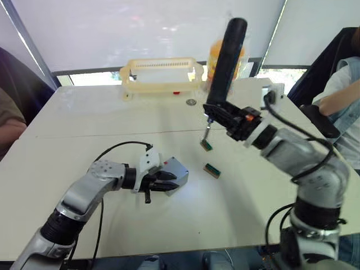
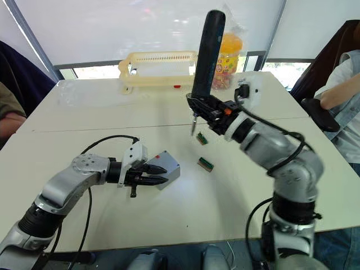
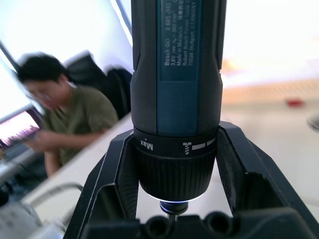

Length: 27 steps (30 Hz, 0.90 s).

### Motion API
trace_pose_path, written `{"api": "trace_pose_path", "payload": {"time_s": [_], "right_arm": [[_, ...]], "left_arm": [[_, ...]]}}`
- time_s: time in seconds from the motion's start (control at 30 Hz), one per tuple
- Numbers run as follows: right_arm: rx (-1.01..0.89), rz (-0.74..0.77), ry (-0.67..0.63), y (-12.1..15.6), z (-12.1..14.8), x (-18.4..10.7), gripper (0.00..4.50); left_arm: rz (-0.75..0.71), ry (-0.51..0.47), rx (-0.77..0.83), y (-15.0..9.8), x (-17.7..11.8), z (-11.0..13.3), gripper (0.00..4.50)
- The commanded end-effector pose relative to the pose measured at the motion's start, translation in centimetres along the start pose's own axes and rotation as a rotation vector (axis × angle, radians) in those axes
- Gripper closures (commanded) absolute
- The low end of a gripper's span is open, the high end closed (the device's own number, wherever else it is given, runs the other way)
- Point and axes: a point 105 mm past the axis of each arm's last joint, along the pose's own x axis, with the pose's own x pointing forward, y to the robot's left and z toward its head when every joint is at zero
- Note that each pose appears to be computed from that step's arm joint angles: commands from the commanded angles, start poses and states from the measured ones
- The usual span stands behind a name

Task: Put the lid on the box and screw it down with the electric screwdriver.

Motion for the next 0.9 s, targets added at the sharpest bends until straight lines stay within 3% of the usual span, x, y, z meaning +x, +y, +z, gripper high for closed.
{"api": "trace_pose_path", "payload": {"time_s": [0.03,0.17,0.33,0.5,0.9], "right_arm": [[0.060,-0.075,0.203,-2.6,-0.5,-2.8,2.73],[0.152,-0.194,0.523,-5.7,-3.8,-7.5,2.73],[0.287,-0.293,0.719,-7.6,-6.1,-11.6,2.73],[0.407,-0.351,0.809,-8.8,-8.0,-13.1,2.73],[0.459,-0.506,0.873,-11.6,-11.0,-12.6,2.73]], "left_arm": [[0.020,-0.033,0.043,-0.2,-2.5,2.6,3.18],[0.000,0.016,0.083,-1.6,-4.2,3.3,3.18],[-0.050,0.025,0.105,-3.5,-4.5,3.8,3.18],[-0.122,0.022,0.118,-5.4,-4.0,3.9,3.18],[-0.041,-0.003,0.076,-4.7,-2.4,2.7,3.18]]}}
